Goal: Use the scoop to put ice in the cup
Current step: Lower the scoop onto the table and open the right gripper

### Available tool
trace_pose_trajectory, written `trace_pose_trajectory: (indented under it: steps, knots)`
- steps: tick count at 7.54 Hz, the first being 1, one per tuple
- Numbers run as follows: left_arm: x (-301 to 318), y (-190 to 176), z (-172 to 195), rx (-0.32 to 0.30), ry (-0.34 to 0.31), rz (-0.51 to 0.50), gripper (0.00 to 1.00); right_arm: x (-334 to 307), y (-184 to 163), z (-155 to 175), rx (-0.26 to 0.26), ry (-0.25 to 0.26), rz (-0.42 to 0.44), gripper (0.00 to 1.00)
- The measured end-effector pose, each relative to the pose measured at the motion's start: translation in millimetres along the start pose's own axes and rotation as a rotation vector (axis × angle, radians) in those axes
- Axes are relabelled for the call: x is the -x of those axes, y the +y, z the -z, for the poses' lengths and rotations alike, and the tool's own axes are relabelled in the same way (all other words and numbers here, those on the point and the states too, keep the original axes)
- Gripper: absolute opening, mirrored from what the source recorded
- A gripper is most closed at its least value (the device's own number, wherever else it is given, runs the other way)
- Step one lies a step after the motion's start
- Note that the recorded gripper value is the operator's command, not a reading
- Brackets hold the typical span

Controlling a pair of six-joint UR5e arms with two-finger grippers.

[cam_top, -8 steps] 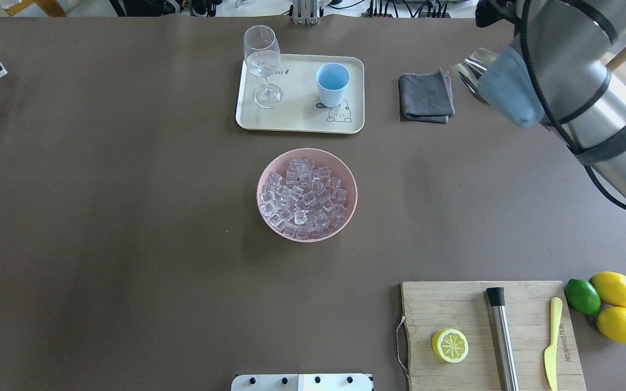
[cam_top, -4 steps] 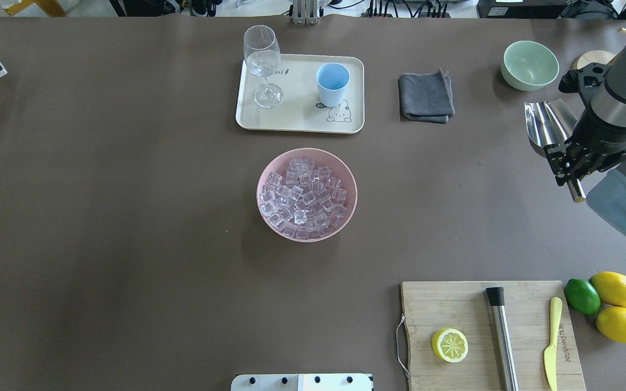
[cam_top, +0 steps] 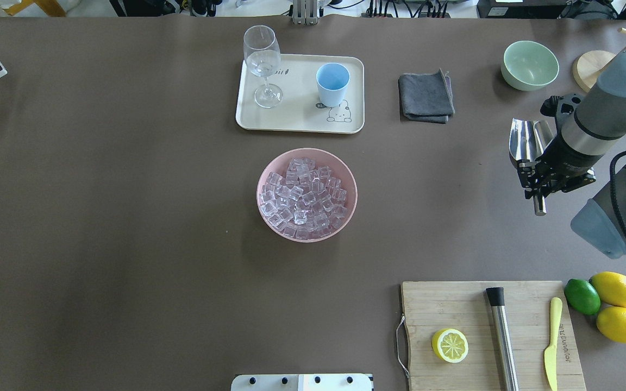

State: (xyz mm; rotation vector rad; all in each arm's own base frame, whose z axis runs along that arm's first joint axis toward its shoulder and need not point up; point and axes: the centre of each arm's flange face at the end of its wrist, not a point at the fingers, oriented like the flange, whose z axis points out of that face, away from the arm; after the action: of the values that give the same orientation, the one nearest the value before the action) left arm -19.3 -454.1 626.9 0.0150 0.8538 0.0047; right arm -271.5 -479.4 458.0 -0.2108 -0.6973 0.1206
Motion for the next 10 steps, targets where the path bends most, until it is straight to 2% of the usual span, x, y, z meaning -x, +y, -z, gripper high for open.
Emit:
trace_pose_trajectory:
  steps: [5,7,8,10]
  knots:
    - [1,0,-2,0.004,-0.002,0.003,0.98,4,21,-33,0.114,-0.028,0.018,0.00]
    - [1,0,-2,0.006,-0.002,0.001,0.98,8,26,-43,0.134,-0.021,0.032,0.70]
    - [0,0,-3,0.006,-0.002,0.001,0.98,9,27,-45,0.138,-0.019,0.035,1.00]
    - [0,-1,-3,0.007,-0.002,0.000,0.98,10,28,-45,0.132,-0.027,0.044,1.00]
